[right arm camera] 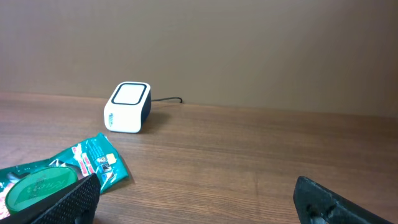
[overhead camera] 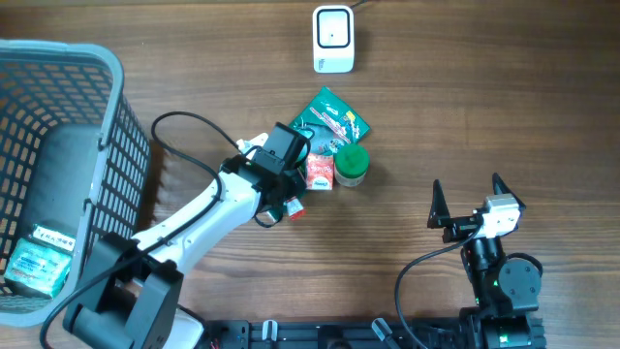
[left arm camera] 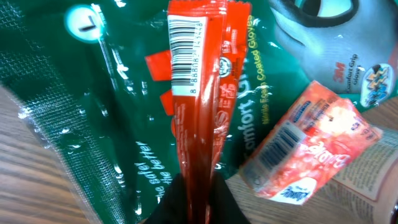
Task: Scan the item barcode
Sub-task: 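Lift the red stick pack past the scanner and drop it on the glove pack, then return the left gripper into the basket above the green box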
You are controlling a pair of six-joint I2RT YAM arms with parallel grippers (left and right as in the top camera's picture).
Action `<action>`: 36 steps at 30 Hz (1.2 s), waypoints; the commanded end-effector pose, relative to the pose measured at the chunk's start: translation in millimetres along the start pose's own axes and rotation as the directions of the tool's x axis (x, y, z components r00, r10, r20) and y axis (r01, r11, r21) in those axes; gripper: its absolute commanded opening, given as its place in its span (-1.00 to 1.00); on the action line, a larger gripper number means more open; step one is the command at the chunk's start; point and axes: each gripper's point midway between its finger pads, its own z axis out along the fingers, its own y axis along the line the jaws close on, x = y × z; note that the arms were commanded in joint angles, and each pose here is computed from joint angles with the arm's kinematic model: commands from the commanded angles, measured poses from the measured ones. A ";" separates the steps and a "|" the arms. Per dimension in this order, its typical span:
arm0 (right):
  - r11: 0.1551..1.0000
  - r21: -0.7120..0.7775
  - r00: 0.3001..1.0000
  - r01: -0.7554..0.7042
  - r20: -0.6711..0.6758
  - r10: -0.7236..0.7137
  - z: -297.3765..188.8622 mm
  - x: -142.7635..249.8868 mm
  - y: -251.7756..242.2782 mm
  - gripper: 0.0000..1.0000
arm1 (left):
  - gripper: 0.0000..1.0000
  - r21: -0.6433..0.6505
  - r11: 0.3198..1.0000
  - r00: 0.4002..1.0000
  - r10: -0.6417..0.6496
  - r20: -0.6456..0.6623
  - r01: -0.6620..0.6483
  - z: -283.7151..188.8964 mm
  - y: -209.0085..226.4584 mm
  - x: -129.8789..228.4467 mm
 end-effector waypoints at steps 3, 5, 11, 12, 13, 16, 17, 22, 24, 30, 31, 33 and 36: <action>1.000 0.009 1.000 -0.011 0.002 0.011 0.1 -0.2 -1.5 1.00 | 0.48 0.126 0.989 0.983 0.054 0.175 -0.076 -74.4 -32.5 -55.6; 1.000 0.009 1.000 -0.010 0.002 0.010 0.1 -0.2 -1.5 1.00 | 1.00 0.178 0.974 0.961 0.093 0.259 -0.142 -113.6 -48.0 -75.9; 1.000 0.009 1.000 -0.010 0.002 0.010 0.1 -0.2 -1.5 1.00 | 1.00 0.217 0.965 0.865 0.018 0.501 -0.146 -221.9 -44.9 -130.0; 1.000 0.009 1.000 -0.010 0.002 0.010 0.1 -0.2 -1.5 1.00 | 1.00 0.212 0.970 0.841 -0.014 0.541 -0.120 -237.8 -36.5 -140.0; 1.000 0.009 1.000 -0.010 0.002 0.010 0.1 -0.2 -1.5 1.00 | 1.00 0.203 0.976 0.799 -0.062 0.598 -0.076 -258.9 -21.7 -153.9; 1.000 0.009 1.000 -0.010 0.002 0.010 0.1 -0.2 -1.5 1.00 | 1.00 0.161 0.986 0.706 -0.148 0.692 0.049 -289.6 24.9 -176.6; 1.000 0.009 1.000 -0.010 0.002 0.010 0.1 -0.2 -1.5 1.00 | 1.00 0.139 0.986 0.685 -0.166 0.710 0.095 -295.2 42.1 -181.2; 1.000 0.009 1.000 -0.010 0.002 0.010 0.1 -0.2 -1.5 1.00 | 1.00 0.133 0.899 0.559 -0.370 0.742 0.418 -309.3 137.3 -200.4; 1.000 0.009 1.000 -0.010 0.002 0.010 0.1 -0.2 -1.5 1.00 | 1.00 0.176 0.841 0.509 -0.462 0.726 0.512 -311.3 167.1 -205.0; 1.000 0.009 1.000 -0.011 0.002 0.011 0.1 -0.2 -1.5 1.00 | 1.00 0.209 0.682 0.448 -0.649 0.615 0.701 -299.4 247.1 -194.9; 1.000 0.009 1.000 -0.010 0.002 0.010 0.1 -0.2 -1.5 1.00 | 1.00 0.183 0.646 0.432 -0.667 0.607 0.741 -294.6 262.2 -189.0; 1.000 0.009 1.000 -0.010 0.002 0.010 0.1 -0.2 -1.5 1.00 | 1.00 0.126 0.568 0.401 -0.704 0.587 0.813 -278.0 293.9 -177.0; 1.000 0.009 1.000 -0.010 0.002 0.010 0.1 -0.2 -1.5 1.00 | 1.00 0.062 0.517 0.395 -0.721 0.569 0.854 -248.8 325.0 -168.2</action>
